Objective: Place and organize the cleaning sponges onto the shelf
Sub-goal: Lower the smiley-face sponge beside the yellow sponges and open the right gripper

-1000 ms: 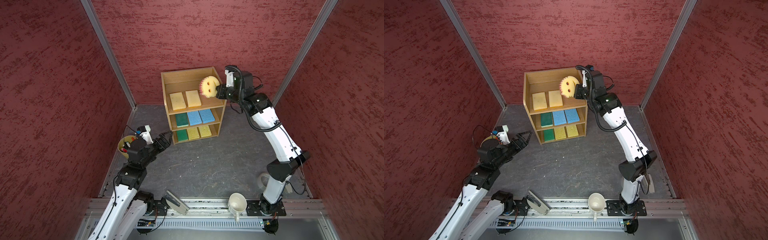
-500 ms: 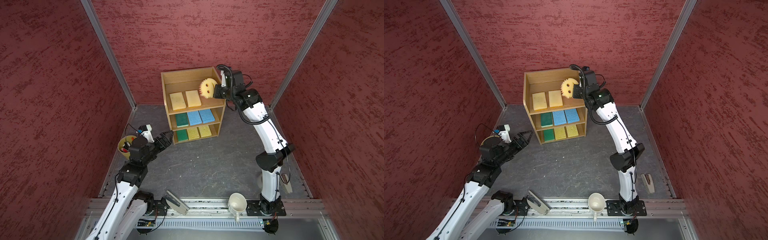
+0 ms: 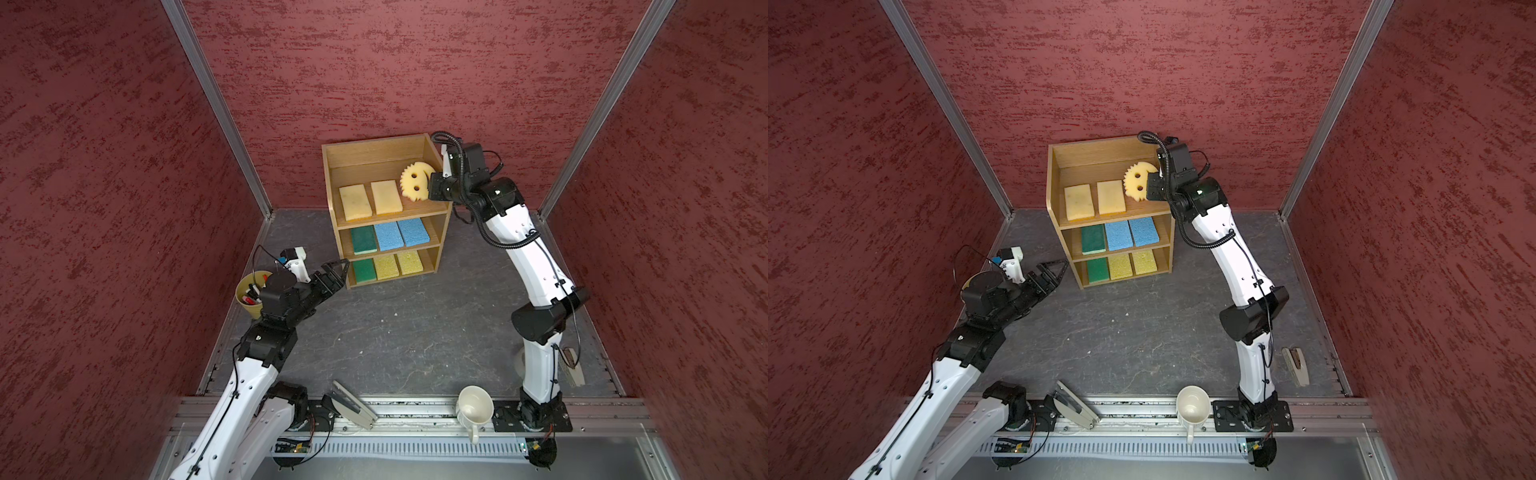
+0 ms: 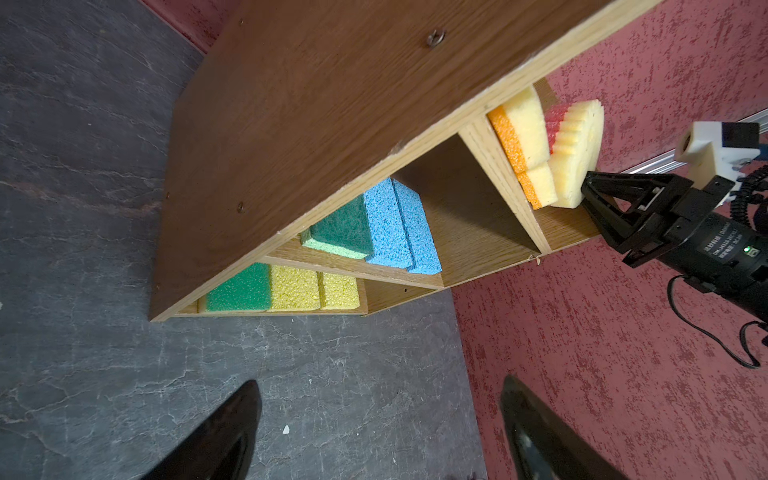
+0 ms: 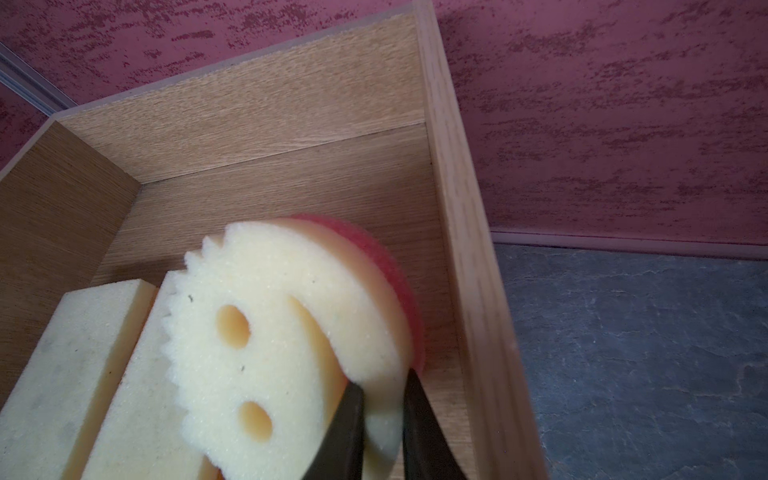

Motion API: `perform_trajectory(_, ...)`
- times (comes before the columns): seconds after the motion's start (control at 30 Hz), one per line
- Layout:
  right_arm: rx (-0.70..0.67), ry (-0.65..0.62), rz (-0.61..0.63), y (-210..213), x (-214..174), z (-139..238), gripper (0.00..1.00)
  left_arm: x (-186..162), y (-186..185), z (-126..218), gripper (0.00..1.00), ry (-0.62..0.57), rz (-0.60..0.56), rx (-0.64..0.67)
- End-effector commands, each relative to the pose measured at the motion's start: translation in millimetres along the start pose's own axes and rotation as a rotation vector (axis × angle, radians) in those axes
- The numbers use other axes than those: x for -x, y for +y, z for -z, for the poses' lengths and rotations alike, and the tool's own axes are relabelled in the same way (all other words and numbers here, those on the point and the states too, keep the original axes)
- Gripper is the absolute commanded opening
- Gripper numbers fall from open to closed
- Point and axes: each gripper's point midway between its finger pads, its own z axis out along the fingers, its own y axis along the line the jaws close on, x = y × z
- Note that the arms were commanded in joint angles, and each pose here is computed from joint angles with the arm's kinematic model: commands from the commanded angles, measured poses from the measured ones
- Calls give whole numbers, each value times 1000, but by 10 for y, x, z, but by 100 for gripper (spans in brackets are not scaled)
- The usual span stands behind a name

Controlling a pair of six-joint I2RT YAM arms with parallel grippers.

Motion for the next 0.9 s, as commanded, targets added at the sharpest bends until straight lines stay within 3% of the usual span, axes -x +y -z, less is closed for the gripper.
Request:
perform_trajectory(0.0, -39, 7, 4, -57, -36, -18, 20, 54, -42, 41, 90, -21, -5, -12)
perform_trajectory(0.2, -22, -2, 2, -34, 7, 92, 39, 47, -26, 32, 90, -18, -3, -8)
perform_trajectory(0.57, 19, -60, -4, 44, 107, 372, 37, 33, -4, 2, 89, -12, 3, -6)
perform_trajectory(0.87, 50, -155, 106, 398, 263, 303, 33, 32, -17, 5, 89, -8, 4, -8)
